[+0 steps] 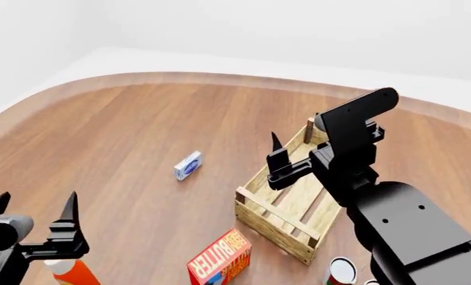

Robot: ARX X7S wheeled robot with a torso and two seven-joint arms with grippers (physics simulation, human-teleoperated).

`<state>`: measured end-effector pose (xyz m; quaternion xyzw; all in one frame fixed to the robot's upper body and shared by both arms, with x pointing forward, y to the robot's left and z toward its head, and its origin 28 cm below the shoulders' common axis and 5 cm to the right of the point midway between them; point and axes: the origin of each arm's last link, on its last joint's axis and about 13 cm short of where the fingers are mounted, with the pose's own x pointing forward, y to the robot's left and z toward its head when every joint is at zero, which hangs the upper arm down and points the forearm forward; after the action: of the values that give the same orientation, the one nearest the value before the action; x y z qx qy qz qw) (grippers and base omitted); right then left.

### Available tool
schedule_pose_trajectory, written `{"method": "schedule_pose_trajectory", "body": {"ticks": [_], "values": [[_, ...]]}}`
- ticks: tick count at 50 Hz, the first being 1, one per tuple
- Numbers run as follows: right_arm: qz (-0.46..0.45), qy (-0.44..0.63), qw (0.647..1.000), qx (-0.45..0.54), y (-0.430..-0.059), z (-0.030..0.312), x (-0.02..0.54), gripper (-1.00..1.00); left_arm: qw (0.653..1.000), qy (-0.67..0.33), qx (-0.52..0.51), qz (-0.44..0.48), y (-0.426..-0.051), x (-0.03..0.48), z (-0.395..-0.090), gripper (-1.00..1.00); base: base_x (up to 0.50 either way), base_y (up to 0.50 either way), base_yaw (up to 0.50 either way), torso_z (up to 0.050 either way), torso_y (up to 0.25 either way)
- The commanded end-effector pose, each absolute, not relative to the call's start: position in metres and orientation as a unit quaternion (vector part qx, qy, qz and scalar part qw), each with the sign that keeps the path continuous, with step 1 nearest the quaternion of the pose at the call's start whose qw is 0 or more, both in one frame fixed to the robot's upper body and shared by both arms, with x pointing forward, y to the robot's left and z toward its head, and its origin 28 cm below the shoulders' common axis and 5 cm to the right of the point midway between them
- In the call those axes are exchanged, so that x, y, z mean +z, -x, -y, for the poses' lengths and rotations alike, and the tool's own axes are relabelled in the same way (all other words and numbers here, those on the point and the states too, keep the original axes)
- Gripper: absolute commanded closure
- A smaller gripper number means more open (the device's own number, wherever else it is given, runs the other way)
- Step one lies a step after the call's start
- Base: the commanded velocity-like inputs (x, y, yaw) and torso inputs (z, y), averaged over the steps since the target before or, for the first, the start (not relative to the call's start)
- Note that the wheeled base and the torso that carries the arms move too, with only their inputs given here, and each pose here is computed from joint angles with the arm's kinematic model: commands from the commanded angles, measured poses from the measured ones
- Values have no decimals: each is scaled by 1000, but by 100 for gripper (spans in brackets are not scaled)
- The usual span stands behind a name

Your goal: Pick up the ketchup, and put it in the wooden tray.

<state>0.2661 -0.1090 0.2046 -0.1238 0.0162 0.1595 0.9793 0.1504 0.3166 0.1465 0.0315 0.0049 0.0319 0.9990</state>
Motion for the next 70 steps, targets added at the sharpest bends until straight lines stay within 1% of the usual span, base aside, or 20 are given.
{"method": "schedule_pose_trajectory", "body": {"ticks": [1,16,30,48,70], "values": [[-14,131,980,151,-262,107,212,-100,998,-7,39,-41,-121,137,-325,-100,0,0,0,0,0],[-18,132,980,145,-262,105,210,-100,998,-7,49,-30,-106,138,-329,-100,0,0,0,0,0],[-22,132,981,140,-257,107,207,-100,999,10,7,-30,-102,130,-320,-100,0,0,0,0,0],[-28,130,982,131,-252,111,205,-100,998,20,-23,-52,-108,114,-311,-100,0,0,0,0,0],[-37,129,983,125,-250,112,201,-100,997,13,-8,-71,-119,99,-311,-100,0,0,0,0,0]]}}
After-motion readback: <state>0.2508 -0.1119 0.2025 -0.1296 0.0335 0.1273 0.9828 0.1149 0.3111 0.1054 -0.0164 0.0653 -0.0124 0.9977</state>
